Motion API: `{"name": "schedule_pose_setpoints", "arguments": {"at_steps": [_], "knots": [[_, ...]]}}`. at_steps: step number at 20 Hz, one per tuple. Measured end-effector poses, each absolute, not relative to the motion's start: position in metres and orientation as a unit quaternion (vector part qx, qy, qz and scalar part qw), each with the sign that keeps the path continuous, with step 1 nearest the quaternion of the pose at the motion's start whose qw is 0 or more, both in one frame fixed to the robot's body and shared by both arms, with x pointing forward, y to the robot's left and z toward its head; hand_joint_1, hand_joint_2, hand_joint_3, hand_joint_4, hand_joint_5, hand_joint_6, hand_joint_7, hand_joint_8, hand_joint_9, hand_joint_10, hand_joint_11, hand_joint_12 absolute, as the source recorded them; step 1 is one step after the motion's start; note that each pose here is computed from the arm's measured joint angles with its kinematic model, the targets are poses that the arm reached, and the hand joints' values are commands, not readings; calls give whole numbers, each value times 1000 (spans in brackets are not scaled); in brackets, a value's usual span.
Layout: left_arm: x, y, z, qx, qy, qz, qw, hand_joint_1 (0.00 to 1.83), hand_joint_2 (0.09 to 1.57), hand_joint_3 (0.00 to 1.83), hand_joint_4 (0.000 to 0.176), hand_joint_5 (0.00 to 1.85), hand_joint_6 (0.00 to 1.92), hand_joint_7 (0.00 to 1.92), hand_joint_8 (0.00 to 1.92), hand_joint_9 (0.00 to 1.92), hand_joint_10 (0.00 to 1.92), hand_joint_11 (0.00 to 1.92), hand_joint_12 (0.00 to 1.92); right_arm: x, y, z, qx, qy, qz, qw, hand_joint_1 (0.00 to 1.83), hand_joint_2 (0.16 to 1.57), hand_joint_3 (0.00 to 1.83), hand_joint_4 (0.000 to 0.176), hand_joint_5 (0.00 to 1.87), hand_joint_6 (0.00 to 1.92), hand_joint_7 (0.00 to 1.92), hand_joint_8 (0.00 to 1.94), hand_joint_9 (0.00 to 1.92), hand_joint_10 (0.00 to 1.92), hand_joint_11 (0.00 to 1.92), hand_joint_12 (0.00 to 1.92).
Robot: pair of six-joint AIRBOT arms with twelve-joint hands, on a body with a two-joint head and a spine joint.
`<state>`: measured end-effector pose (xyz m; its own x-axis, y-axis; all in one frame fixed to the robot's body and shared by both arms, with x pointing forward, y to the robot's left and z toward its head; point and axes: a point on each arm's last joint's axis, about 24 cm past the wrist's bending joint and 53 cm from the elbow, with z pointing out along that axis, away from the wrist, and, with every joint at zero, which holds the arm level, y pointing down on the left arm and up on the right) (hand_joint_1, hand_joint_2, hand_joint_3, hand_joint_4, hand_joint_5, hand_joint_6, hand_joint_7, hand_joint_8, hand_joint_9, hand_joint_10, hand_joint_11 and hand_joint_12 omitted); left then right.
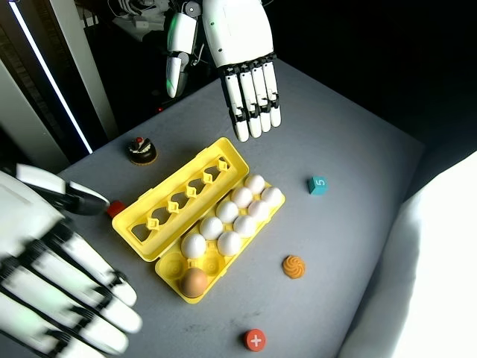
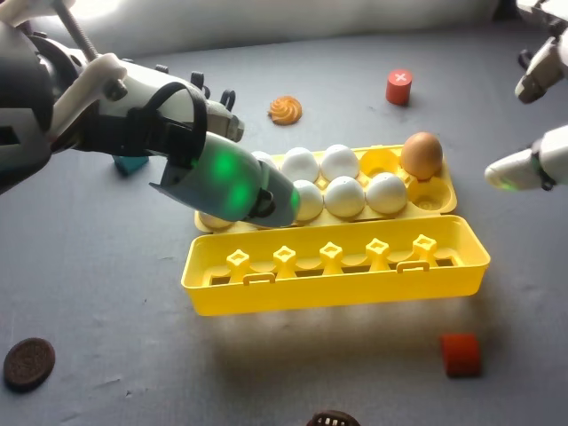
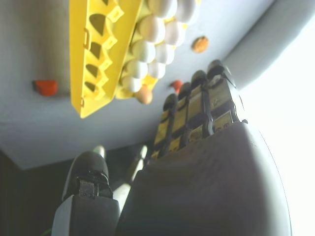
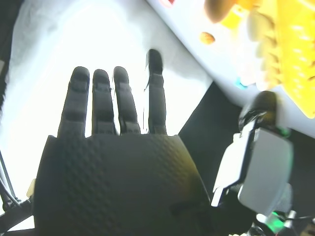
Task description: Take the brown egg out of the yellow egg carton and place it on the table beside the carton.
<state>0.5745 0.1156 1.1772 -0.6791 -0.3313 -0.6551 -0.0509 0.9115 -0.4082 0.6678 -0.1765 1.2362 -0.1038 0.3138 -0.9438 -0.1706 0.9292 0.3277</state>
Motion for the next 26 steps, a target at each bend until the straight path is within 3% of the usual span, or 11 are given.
{"name": "schedule_pose_setpoints", "arguments": {"at_steps": [2, 3, 4, 5, 6, 8, 12, 14, 19, 23, 26], "knots": [[574, 115, 1177, -106, 898, -182, 385, 0, 1165, 14, 0, 26, 7, 0, 0, 0, 0, 0, 0, 684, -169, 1229, 50, 722, 187, 664, 426, 756, 0, 110, 905, 11, 0, 0, 0, 0, 0, 0], [574, 115, 1177, -106, 898, -182, 385, 0, 1169, 14, 0, 4, 1, 0, 0, 0, 0, 0, 0, 693, -165, 1226, 49, 723, 188, 663, 546, 722, 0, 77, 965, 11, 0, 0, 0, 0, 0, 0], [574, 115, 1177, -105, 898, -182, 386, 0, 1175, 16, 0, 6, 2, 0, 0, 0, 0, 0, 0, 699, -162, 1223, 50, 723, 188, 662, 599, 715, 0, 75, 999, 18, 0, 0, 0, 0, 0, 0], [574, 115, 1177, -104, 899, -181, 386, 0, 1172, 14, 0, 16, 6, 0, 0, 0, 0, 0, 0, 706, -158, 1221, 48, 723, 190, 663, 646, 706, 0, 46, 1010, 18, 0, 0, 0, 0, 0, 0], [574, 115, 1177, -104, 899, -181, 386, 0, 1172, 13, 0, 18, 7, 0, 0, 0, 0, 0, 0, 711, -153, 1219, 42, 719, 194, 666, 656, 704, 0, 41, 1012, 17, 0, 0, 0, 0, 0, 0], [574, 115, 1177, -103, 899, -181, 386, 0, 1177, 14, 0, 0, 0, 0, 0, 0, 0, 0, 0, 721, -144, 1211, 27, 720, 190, 667, 654, 681, 0, 85, 1008, 10, 0, 0, 0, 0, 0, 0], [575, 116, 1178, -102, 898, -180, 389, 0, 1176, 11, 0, 0, 0, 0, 0, 0, 0, 0, 0, 738, -124, 1191, 15, 729, 194, 656, 690, 721, 5, 76, 995, 4, 0, 0, 0, 0, 0, 0], [576, 117, 1179, -103, 897, -178, 392, 0, 1167, 6, 0, 0, 0, 0, 0, 0, 0, 0, 0, 743, -116, 1185, 7, 728, 197, 657, 666, 738, 9, 105, 972, 6, 0, 0, 0, 0, 0, 0], [578, 115, 1184, -98, 894, -182, 398, 0, 1171, 6, 0, 11, 5, 0, 0, 0, 0, 0, 0, 751, -100, 1177, -1, 729, 205, 654, 752, 732, 2, 78, 1015, 17, 0, 0, 0, 0, 0, 0], [578, 119, 1182, -103, 895, -180, 395, 0, 1172, 6, 0, 4, 1, 0, 0, 0, 0, 0, 0, 755, -100, 1168, -4, 732, 198, 652, 709, 770, 14, 121, 1008, 7, 0, 0, 0, 0, 0, 0], [578, 118, 1183, -103, 895, -181, 395, 0, 1172, 5, 0, 17, 5, 0, 0, 0, 0, 0, 0, 756, -98, 1166, -9, 731, 195, 653, 723, 796, 20, 111, 995, 1, 0, 0, 0, 0, 0, 0]]}}
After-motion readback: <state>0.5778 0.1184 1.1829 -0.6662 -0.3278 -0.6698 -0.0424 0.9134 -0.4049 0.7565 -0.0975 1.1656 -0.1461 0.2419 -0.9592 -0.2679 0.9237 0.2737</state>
